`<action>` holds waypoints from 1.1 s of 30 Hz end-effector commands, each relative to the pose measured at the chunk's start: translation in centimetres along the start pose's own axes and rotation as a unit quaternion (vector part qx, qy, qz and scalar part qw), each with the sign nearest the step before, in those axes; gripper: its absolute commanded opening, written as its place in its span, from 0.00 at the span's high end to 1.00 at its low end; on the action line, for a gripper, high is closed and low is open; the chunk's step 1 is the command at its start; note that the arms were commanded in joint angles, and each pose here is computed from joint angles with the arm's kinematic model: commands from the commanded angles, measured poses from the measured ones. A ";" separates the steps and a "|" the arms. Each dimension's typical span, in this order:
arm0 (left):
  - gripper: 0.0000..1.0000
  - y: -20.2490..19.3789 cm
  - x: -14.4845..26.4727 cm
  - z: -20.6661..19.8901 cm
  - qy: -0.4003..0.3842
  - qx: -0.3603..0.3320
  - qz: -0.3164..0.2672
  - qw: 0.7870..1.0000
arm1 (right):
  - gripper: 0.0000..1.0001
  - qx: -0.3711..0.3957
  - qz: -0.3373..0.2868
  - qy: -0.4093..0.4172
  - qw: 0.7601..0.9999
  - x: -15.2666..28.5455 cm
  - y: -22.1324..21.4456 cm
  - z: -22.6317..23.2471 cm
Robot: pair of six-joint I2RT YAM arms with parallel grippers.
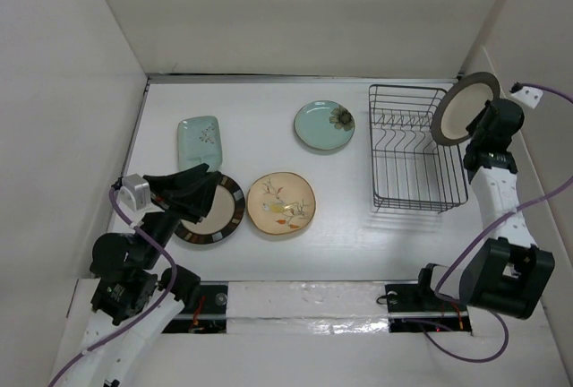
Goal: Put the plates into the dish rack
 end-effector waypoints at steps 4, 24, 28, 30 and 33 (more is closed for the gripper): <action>0.63 2.4 0.8 -1.1 -0.021 -0.012 -0.044 0.999 | 1.00 0.038 -0.142 0.026 0.989 -0.8 9.1 1.5; 0.62 2.6 1.0 -1.1 -0.019 -0.010 -0.048 0.999 | 1.00 0.153 -0.132 0.027 0.979 -1.1 10.0 2.4; 0.62 2.5 1.0 -1.1 -0.018 -0.011 -0.046 0.999 | 1.00 0.161 -0.128 0.029 0.978 -1.1 9.0 2.5; 0.61 2.6 1.1 -1.0 -0.016 -0.010 -0.050 0.999 | 1.00 0.165 -0.119 0.030 0.979 -1.3 8.4 2.8; 0.61 2.8 1.3 -1.2 -0.020 -0.011 -0.054 0.998 | 1.00 0.174 -0.114 0.033 0.977 -1.2 7.7 3.4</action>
Point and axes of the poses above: each gripper's point midway between its finger pads, its own x axis back along the fingers, its own z axis along the line the jaws close on, y = z × x, the point moved 5 cm from there along x, back along the fingers, and after that the axes turned 4 degrees about x, right-handed, at the moved point
